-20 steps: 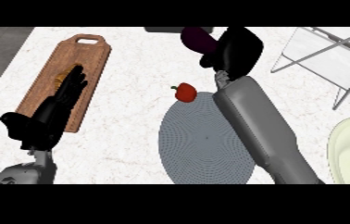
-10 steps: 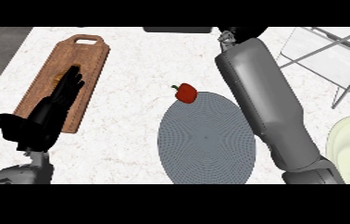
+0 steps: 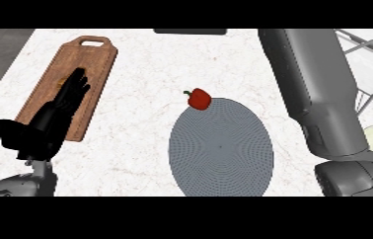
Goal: Pick the eggplant from the placemat and place it in the tiered shelf
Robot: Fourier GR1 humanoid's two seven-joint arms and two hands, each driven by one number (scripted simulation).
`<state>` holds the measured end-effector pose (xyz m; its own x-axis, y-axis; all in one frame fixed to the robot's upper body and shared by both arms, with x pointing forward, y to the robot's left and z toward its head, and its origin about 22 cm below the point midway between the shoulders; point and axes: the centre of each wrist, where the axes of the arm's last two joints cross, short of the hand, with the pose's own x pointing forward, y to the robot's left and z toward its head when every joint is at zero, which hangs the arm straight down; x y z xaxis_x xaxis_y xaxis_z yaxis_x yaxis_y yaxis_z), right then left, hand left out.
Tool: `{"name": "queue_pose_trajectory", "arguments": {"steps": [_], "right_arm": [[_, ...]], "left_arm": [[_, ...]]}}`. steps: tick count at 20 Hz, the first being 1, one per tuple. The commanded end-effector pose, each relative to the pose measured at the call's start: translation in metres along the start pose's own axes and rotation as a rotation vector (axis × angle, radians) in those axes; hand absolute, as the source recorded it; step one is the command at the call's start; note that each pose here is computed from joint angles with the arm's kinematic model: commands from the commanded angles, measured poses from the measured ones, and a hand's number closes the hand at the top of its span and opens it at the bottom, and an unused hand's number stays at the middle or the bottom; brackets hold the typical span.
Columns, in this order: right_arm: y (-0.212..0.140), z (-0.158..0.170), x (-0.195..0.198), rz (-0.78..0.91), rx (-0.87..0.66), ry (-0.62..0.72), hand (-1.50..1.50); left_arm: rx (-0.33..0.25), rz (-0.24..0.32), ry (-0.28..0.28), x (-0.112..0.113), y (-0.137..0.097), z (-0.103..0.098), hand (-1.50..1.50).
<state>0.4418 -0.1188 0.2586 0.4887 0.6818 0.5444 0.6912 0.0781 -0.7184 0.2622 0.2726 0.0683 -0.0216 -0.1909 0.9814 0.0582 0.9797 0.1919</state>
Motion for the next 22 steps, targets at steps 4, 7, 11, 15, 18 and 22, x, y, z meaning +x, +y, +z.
{"name": "queue_pose_trajectory", "arguments": {"steps": [4,7,11,15,18,22], "right_arm": [[-0.053,-0.028,0.011,-0.637,-0.086,0.183,1.5],[-0.042,-0.043,-0.006,-0.717,-0.114,0.192,1.5],[0.033,-0.063,-0.082,-0.004,-0.039,0.032,1.5],[0.014,-0.093,-0.073,0.27,-0.125,0.012,1.5],[-0.002,-0.11,-0.064,0.387,-0.12,-0.008,1.5],[-0.003,-0.121,-0.063,0.423,-0.143,-0.069,1.5]], "left_arm": [[-0.013,0.009,-0.007,-0.004,-0.004,0.0,0.0],[-0.043,0.011,-0.026,-0.002,-0.002,0.004,0.0],[0.017,-0.014,-0.012,-0.003,0.008,0.005,0.0],[0.001,0.004,-0.016,0.0,-0.003,0.0,0.0],[-0.003,-0.002,0.006,-0.013,-0.002,0.011,0.0],[-0.004,-0.002,0.002,0.006,-0.014,-0.006,0.0]]}}
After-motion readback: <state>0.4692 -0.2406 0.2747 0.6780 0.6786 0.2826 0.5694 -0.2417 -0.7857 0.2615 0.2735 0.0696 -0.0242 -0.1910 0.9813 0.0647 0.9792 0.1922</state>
